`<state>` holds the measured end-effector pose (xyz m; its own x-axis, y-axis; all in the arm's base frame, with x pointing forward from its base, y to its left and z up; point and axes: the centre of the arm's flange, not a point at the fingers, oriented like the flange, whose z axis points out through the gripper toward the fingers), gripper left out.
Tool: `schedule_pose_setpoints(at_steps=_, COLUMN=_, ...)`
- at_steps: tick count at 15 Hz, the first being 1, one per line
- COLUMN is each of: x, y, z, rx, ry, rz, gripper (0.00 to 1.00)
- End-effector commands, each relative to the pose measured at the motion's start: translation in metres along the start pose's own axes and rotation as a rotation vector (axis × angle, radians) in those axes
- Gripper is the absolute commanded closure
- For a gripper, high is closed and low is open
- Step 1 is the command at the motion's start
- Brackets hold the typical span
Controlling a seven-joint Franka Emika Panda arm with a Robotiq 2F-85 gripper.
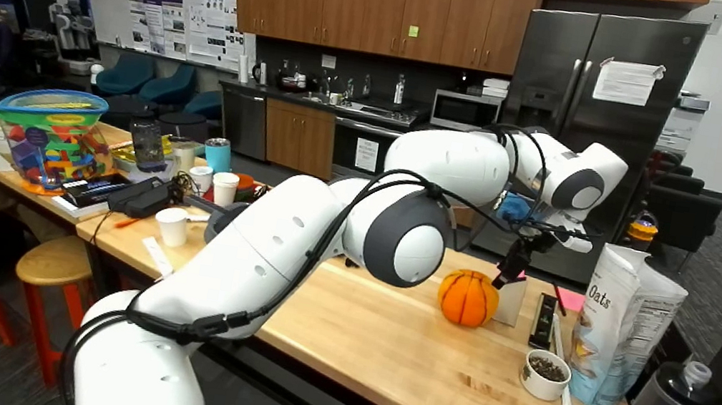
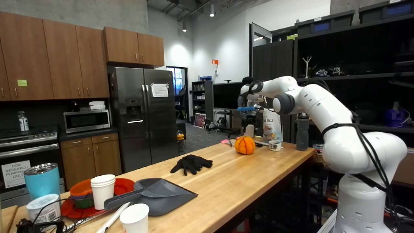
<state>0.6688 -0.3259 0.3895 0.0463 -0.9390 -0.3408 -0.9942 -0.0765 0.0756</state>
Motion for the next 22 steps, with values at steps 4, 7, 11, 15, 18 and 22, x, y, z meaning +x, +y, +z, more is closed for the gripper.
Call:
schedule_pose_setpoints(at_steps=4, x=0.019, y=0.005, z=-0.008, rx=-0.023, ry=-0.013, rz=0.006, gripper=0.0)
schedule_pose_setpoints(at_steps=7, x=0.026, y=0.003, z=0.003, rx=-0.066, ry=-0.045, rz=-0.001, gripper=0.0)
schedule_pose_setpoints(at_steps=11, x=0.037, y=-0.001, z=0.018, rx=-0.107, ry=-0.042, rz=0.025, gripper=0.0)
schedule_pose_setpoints(at_steps=15, x=0.048, y=0.003, z=0.018, rx=-0.117, ry=-0.001, rz=0.032, gripper=0.0)
schedule_pose_setpoints(at_steps=18, x=0.047, y=0.006, z=0.01, rx=-0.098, ry=0.024, rz=-0.006, gripper=0.26)
schedule_pose_setpoints(at_steps=22, x=0.035, y=0.007, z=0.0, rx=-0.057, ry=0.047, rz=-0.079, gripper=0.49)
